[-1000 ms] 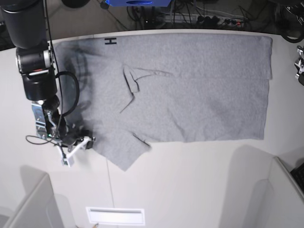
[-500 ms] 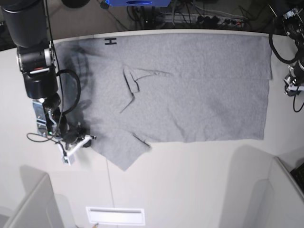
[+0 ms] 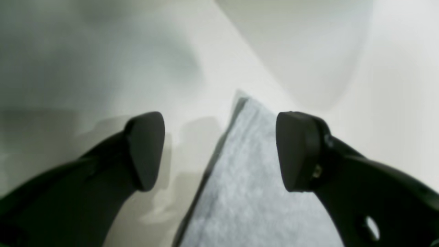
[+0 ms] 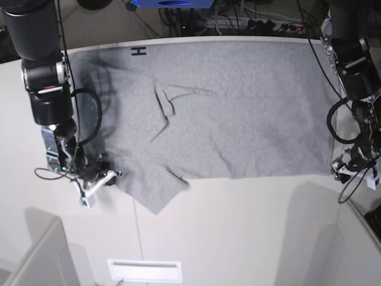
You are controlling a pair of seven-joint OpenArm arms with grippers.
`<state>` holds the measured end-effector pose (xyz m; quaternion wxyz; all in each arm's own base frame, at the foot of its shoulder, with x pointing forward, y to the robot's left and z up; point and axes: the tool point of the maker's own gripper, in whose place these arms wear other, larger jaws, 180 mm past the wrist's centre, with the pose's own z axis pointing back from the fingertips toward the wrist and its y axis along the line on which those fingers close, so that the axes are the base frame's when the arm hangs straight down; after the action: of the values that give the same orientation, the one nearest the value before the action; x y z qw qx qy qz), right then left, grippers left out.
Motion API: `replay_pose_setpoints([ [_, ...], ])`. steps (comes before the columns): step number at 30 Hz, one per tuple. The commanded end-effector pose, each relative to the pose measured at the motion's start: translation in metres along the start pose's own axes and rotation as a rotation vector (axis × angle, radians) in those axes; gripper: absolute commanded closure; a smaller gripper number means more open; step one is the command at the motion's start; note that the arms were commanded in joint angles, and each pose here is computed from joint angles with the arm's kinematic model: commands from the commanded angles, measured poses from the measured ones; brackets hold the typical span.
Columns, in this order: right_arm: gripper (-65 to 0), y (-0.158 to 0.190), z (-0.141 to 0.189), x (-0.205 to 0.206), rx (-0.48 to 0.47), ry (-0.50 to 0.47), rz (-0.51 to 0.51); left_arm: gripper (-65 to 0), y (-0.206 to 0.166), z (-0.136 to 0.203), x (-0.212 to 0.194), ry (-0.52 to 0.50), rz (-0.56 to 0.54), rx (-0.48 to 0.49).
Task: Fold the T-shirt properly
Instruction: 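Lower the left gripper to the shirt's other hem corner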
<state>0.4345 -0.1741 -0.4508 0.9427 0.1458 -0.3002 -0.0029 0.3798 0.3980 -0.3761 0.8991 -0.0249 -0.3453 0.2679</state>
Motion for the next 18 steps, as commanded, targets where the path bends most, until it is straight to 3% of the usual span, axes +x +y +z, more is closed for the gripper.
replay_pose_setpoints([
  [1,0.0,-0.01,0.0,-0.027,-0.045,0.12,0.026,-48.4,-0.002,0.004,0.029,-0.057,-0.042,0.011],
  [4,0.0,-0.01,0.0,-0.023,-0.046,0.114,0.027,-48.4,-0.014,-0.015,0.026,-0.039,-0.127,0.035],
  [13,0.0,-0.01,0.0,-0.023,-0.046,0.114,0.027,-48.1,-0.032,-0.038,0.004,0.014,-0.195,0.015],
  [18,0.0,-0.01,0.0,-0.023,-0.046,0.113,0.027,-38.3,-0.039,-0.043,-0.01,0.046,-0.212,-0.019],
])
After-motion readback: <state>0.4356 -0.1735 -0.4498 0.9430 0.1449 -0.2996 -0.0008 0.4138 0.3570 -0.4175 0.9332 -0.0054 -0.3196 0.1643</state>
